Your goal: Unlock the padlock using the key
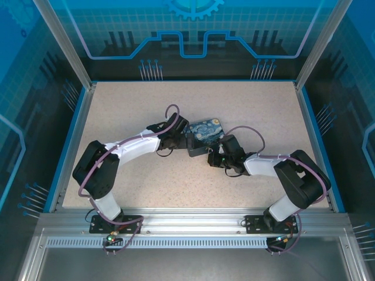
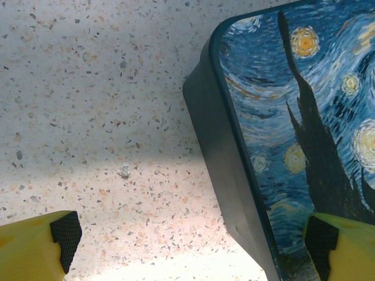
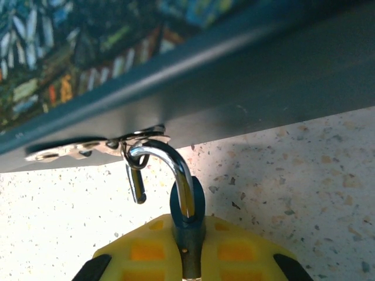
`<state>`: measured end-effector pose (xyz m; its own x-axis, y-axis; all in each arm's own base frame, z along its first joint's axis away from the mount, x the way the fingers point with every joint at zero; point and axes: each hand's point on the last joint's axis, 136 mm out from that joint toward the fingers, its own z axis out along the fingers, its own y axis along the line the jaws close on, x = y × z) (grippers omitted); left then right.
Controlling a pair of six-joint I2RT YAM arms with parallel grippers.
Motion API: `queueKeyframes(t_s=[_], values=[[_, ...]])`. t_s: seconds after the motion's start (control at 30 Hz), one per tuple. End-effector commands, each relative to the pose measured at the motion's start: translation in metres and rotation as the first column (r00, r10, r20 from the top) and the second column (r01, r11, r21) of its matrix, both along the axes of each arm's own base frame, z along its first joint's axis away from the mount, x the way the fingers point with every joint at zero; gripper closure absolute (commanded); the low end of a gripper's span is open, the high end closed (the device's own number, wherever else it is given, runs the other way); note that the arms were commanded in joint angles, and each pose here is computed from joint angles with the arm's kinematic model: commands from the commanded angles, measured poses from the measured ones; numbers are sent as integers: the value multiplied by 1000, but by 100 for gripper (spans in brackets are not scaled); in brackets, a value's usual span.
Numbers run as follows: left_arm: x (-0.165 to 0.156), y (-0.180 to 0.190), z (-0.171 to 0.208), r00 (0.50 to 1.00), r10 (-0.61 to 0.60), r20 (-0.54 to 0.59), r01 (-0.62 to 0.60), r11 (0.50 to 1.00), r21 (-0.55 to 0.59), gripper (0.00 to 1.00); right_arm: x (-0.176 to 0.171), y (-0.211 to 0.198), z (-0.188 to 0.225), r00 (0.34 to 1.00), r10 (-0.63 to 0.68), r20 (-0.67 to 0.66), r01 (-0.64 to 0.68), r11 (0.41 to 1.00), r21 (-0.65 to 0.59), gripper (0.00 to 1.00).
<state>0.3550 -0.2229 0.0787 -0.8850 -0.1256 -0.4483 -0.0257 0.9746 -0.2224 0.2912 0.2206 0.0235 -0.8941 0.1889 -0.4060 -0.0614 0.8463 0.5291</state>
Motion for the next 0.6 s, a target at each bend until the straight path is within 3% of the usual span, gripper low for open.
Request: queueKeyframes(t_s=[0.0, 0.57], values=[[-2, 2, -18, 1000, -12, -28, 13, 998, 59, 1, -19, -12, -19, 991, -65, -121, 65, 998, -3, 100], [-23, -2, -47, 996, -5, -85, 12, 997, 81, 1, -9, 6, -4, 958, -217, -189, 241, 963, 120, 100]])
